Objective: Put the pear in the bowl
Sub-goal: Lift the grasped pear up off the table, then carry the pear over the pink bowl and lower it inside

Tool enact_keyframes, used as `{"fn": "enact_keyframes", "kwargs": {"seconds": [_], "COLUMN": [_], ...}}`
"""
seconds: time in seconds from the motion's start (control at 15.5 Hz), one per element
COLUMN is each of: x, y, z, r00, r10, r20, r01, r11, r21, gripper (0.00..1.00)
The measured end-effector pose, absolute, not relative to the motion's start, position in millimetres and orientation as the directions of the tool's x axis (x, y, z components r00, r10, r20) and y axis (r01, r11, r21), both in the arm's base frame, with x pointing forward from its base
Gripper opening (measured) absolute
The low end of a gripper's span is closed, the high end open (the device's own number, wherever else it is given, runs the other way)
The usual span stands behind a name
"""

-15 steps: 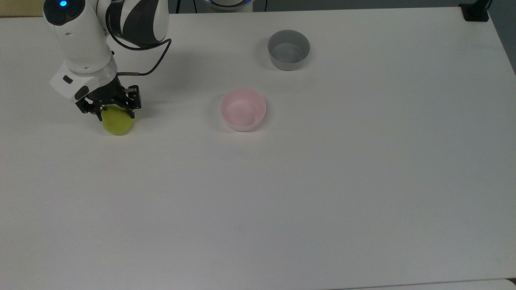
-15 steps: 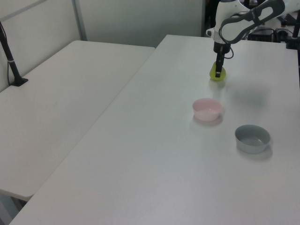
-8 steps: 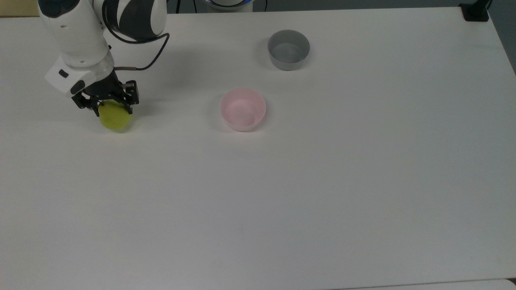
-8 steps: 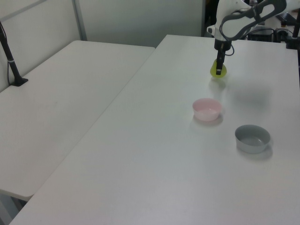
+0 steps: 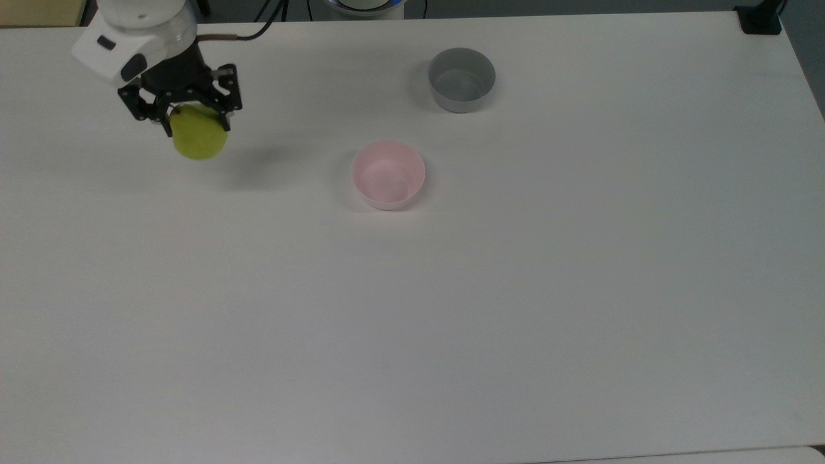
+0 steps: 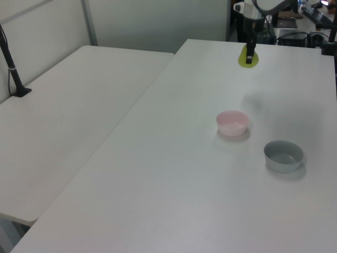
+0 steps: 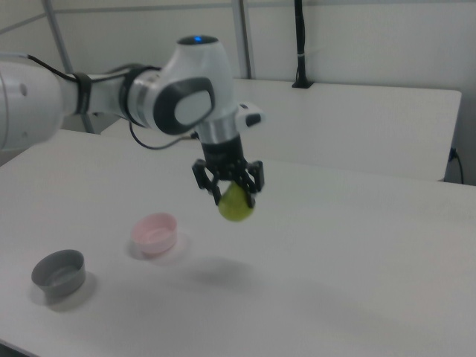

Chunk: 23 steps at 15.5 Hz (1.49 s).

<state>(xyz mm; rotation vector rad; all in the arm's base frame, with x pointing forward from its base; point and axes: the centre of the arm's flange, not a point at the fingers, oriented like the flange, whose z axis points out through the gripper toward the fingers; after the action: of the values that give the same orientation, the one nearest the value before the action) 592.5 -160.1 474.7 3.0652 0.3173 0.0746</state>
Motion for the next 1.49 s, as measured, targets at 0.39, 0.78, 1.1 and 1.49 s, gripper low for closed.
{"fn": "enact_keyframes", "kwargs": {"seconds": [0.39, 0.78, 1.1, 1.49], "x": [591.6, 585.0, 585.4, 585.5], "y": [-92.8, -41.7, 10.6, 54.4], "z": [544.3, 567.1, 548.0, 492.7], "r00": [0.983, 0.985, 0.983, 0.980], "r10": [0.178, 0.167, 0.184, 0.199], "r20": [0.038, 0.038, 0.004, 0.014], "r01": [0.176, 0.166, 0.183, 0.198], "r11": [-0.983, -0.985, -0.982, -0.980], "r21": [0.049, 0.042, 0.032, 0.029], "gripper": [0.75, 0.75, 0.75, 0.75]}}
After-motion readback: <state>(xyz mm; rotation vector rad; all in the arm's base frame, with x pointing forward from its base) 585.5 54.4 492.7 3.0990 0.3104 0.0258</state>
